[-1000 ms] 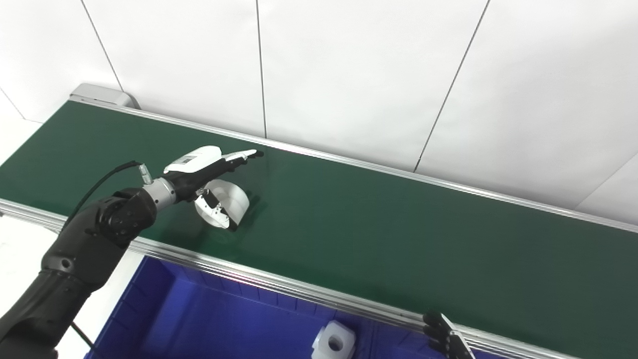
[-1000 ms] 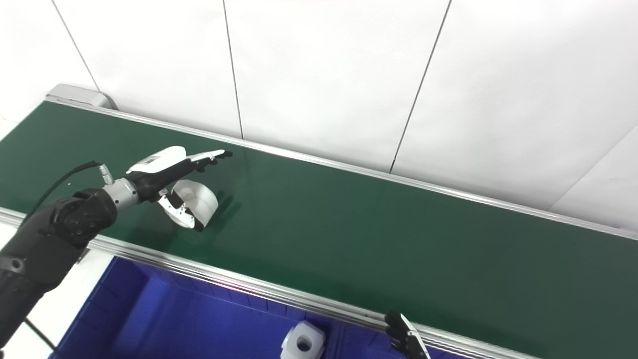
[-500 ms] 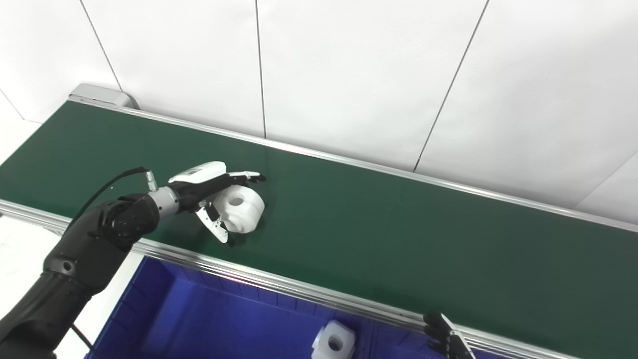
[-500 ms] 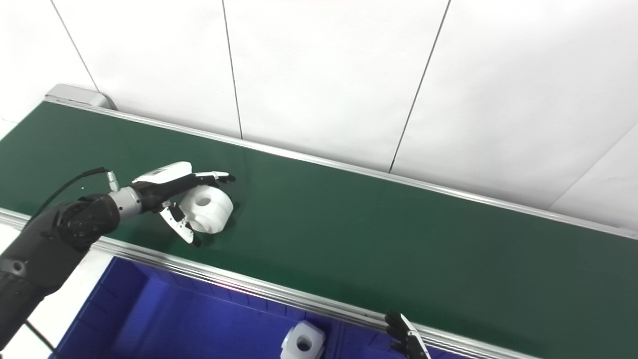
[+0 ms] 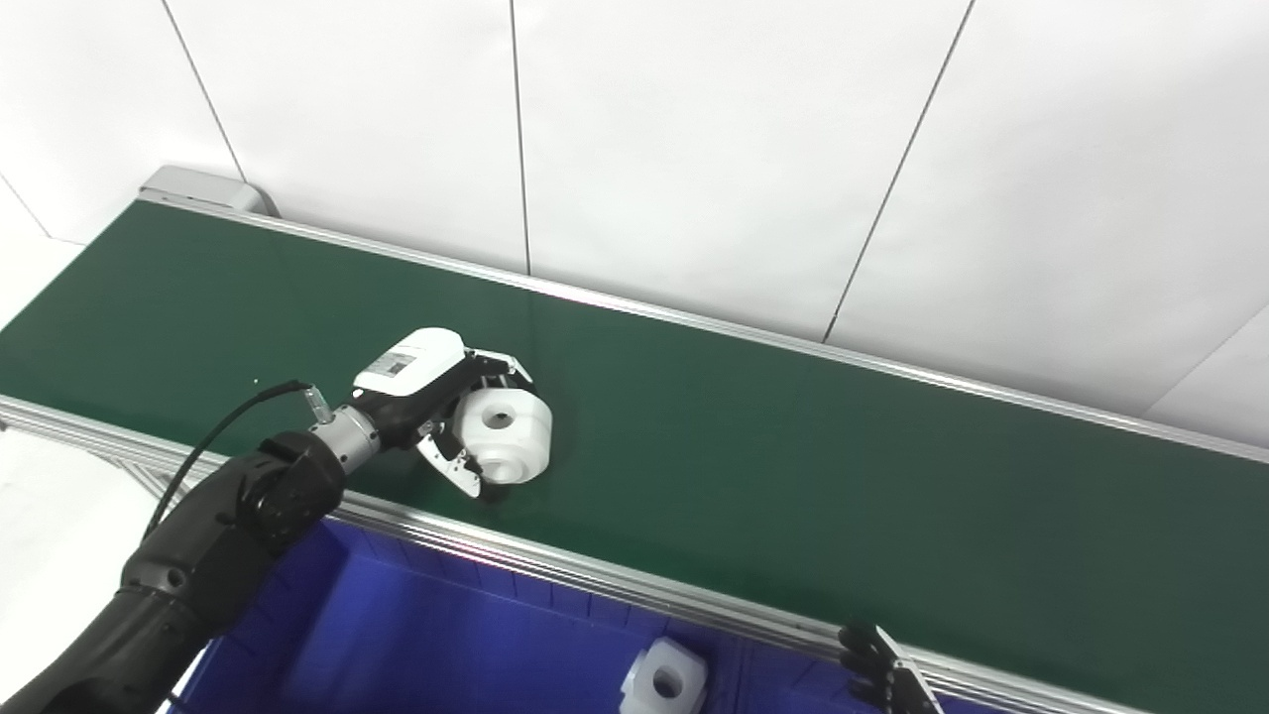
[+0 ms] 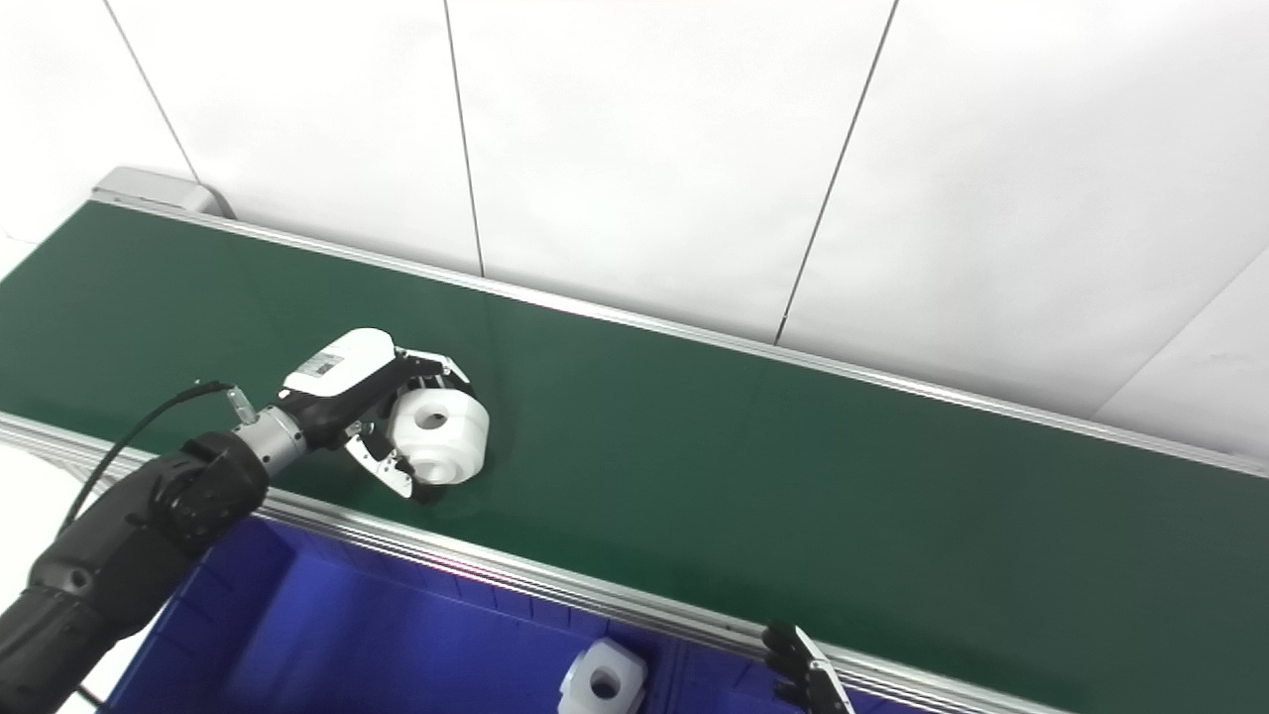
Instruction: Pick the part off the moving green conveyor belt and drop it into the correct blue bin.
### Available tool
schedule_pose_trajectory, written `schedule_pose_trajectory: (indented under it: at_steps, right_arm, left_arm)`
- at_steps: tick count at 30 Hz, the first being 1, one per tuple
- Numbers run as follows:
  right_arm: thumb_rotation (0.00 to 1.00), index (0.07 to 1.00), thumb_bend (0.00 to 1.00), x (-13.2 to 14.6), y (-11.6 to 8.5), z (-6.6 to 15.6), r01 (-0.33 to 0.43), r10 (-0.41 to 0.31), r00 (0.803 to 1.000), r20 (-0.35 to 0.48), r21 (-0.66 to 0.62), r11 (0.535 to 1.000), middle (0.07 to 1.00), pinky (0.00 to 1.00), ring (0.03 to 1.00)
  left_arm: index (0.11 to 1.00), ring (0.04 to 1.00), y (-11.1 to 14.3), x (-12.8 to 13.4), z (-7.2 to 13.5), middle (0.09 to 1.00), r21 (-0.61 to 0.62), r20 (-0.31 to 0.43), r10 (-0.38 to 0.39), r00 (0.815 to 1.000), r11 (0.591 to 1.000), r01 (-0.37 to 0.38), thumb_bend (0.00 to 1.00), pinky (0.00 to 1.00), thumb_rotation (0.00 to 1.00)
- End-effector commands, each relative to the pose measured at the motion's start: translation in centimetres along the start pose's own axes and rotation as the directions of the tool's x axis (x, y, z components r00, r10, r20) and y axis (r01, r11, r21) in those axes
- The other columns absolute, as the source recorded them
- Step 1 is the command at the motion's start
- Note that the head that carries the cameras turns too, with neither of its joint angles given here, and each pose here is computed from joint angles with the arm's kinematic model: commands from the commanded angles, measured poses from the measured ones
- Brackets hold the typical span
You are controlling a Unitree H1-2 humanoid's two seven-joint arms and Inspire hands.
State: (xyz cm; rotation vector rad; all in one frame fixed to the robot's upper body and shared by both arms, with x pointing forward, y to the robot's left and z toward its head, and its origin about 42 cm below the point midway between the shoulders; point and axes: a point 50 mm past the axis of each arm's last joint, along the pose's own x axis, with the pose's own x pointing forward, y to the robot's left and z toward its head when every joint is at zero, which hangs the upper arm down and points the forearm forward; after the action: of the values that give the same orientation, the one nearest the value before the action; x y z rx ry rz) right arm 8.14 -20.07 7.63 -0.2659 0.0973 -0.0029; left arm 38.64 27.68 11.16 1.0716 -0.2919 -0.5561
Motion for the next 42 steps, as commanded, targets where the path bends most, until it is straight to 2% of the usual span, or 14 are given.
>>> schedule_pose_trajectory:
  at_steps: [1,7,8,10,16,18,19,23,25,27,31,38,39,42]
  right_arm:
    - [0.15,0.862,0.74,-0.3,-0.1,1.2,0.01,-0.01,0.998,0.054,0.004,1.0,0.843,0.78,0.824]
    - [0.16,0.862,0.74,-0.6,0.2,2.0,0.015,-0.015,0.999,0.049,0.002,1.0,0.844,0.8,0.827]
    - [0.17,0.864,0.74,-0.6,0.2,2.1,0.014,-0.014,0.999,0.047,0.001,1.0,0.847,0.8,0.831]
    - [0.2,0.868,0.73,-0.7,0.3,2.3,0.011,-0.011,0.999,0.04,-0.001,1.0,0.851,0.8,0.837]
    - [0.23,0.864,0.75,-0.6,0.6,3.2,0.017,-0.017,0.999,0.038,0.002,1.0,0.848,0.8,0.834]
    - [0.24,0.865,0.75,-0.6,0.6,3.5,0.016,-0.016,0.999,0.04,0.0,1.0,0.849,0.8,0.834]
    - [0.24,0.863,0.75,-0.5,0.6,3.7,0.017,-0.017,0.999,0.042,0.003,1.0,0.843,0.79,0.829]
    - [0.25,0.858,0.75,-0.3,0.2,4.3,0.022,-0.023,0.999,0.04,0.002,1.0,0.835,0.79,0.822]
    - [0.27,0.854,0.77,-0.3,0.0,4.4,0.025,-0.025,0.999,0.037,0.001,1.0,0.831,0.79,0.819]
    - [0.27,0.852,0.77,-0.3,-0.2,4.5,0.025,-0.025,0.999,0.039,0.002,1.0,0.828,0.79,0.819]
    - [0.28,0.851,0.77,-0.4,-0.5,4.5,0.025,-0.025,0.999,0.035,-0.008,1.0,0.826,0.8,0.82]
    - [0.28,0.854,0.78,-0.6,-0.4,4.4,0.023,-0.023,0.999,0.035,-0.002,1.0,0.831,0.8,0.821]
    - [0.28,0.856,0.77,-0.6,-0.4,4.4,0.023,-0.023,0.999,0.034,0.0,1.0,0.835,0.81,0.827]
    - [0.28,0.857,0.77,-0.7,-0.2,4.4,0.019,-0.019,0.999,0.037,-0.005,1.0,0.835,0.81,0.827]
  left_arm:
    - [0.491,0.25,2.4,0.2,0.9,0.474,-0.02,0.067,0.109,0.992,0.994,-0.108,0.52,0.19,0.0]
    - [0.49,0.243,2.3,-1.4,3.0,0.473,-0.159,0.119,0.187,0.975,0.973,-0.167,0.52,0.2,0.0]
    - [0.517,0.316,2.3,-1.7,3.3,0.439,-0.179,0.127,0.193,0.973,0.969,-0.169,0.51,0.26,0.0]
    - [0.537,0.377,2.0,-2.6,4.6,0.434,-0.225,0.164,0.212,0.963,0.959,-0.172,0.51,0.32,0.0]
    - [0.492,0.292,0.5,-5.6,7.8,0.476,-0.335,0.247,0.216,0.944,0.934,-0.126,0.52,0.25,0.0]
    - [0.525,0.358,-0.3,-6.5,8.5,0.449,-0.351,0.256,0.208,0.944,0.93,-0.11,0.51,0.29,0.0]
    - [0.517,0.414,-0.9,-7.2,8.9,0.464,-0.36,0.259,0.197,0.946,0.928,-0.095,0.51,0.34,0.0]
    - [0.505,0.467,-2.7,-9.5,10.4,0.481,-0.391,0.27,0.145,0.952,0.92,-0.03,0.51,0.39,0.0]
    - [0.529,0.401,-3.6,-10.1,10.9,0.448,-0.402,0.279,0.114,0.954,0.915,0.008,0.51,0.34,0.0]
    - [0.496,0.326,-4.2,-10.4,11.3,0.474,-0.41,0.286,0.081,0.955,0.911,0.045,0.52,0.28,0.0]
    - [0.521,0.383,-6.3,-10.3,10.9,0.434,-0.391,0.3,-0.031,0.954,0.908,0.152,0.51,0.32,0.0]
    - [0.491,0.231,-7.6,-9.7,10.3,0.473,-0.371,0.186,-0.185,0.965,0.896,0.243,0.52,0.19,0.0]
    - [0.491,0.305,-7.8,-9.7,10.2,0.478,-0.369,0.172,-0.197,0.965,0.896,0.249,0.52,0.26,0.0]
    - [0.491,0.343,-8.3,-9.5,10.0,0.48,-0.346,0.11,-0.24,0.964,0.9,0.264,0.52,0.29,0.0]
